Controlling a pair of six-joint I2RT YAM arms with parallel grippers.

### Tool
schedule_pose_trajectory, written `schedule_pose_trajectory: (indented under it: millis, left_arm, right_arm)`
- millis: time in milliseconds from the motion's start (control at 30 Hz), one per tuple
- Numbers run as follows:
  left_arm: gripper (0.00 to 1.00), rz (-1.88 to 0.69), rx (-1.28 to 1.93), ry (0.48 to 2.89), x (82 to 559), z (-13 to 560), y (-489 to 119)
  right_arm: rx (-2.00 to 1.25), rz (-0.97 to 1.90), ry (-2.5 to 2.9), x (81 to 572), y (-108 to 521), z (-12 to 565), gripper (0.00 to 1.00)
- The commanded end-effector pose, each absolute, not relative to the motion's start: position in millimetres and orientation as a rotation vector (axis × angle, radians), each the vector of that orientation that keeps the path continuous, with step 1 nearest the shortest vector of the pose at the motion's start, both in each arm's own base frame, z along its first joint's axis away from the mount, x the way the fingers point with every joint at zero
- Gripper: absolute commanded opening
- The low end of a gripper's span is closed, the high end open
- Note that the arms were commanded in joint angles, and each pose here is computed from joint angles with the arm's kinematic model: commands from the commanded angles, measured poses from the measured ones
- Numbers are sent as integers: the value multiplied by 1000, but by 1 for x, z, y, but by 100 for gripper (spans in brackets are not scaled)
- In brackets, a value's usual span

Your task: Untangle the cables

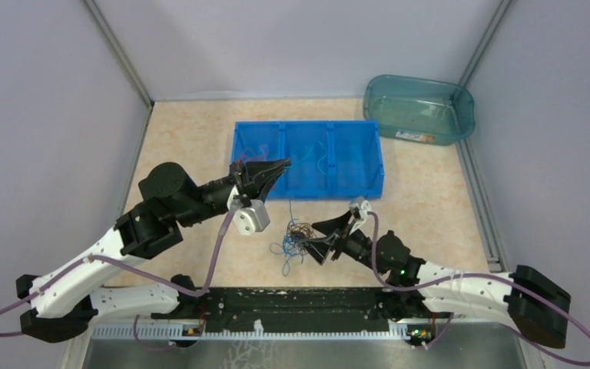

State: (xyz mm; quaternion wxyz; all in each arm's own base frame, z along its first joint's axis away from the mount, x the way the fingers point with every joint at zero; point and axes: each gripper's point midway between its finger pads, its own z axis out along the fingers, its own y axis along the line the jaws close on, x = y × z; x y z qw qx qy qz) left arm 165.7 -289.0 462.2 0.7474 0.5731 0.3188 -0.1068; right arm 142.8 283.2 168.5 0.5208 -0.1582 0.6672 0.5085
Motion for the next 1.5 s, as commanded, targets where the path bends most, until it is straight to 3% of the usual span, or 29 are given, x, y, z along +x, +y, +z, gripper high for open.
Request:
schedule_pose_trajectory:
  millis: [0,300,633,733,1000,1467]
  left_arm:
    - [1,-342,1316,689,147,458,-291]
    - [1,-398,1379,656,138,447,-303]
    - [1,-459,1382,650,132,457,-310]
    - [1,-464,1374,644,131,461,-309]
    - [1,-441,1353,594,130,479,-308]
    - [1,-436,1290,474,123,536,-310]
  right_arm:
    - [-418,1212,1385,143,278,236,82]
    - [-561,1153,1263,137,281,274,88]
    - [-640,1224,1090,141,328,319,80]
    - [-633,1252,1077,143,337,321,75]
    - [-596,1443,1068,124,339,303,40]
    - [-537,1459,1245,128,336,242,27]
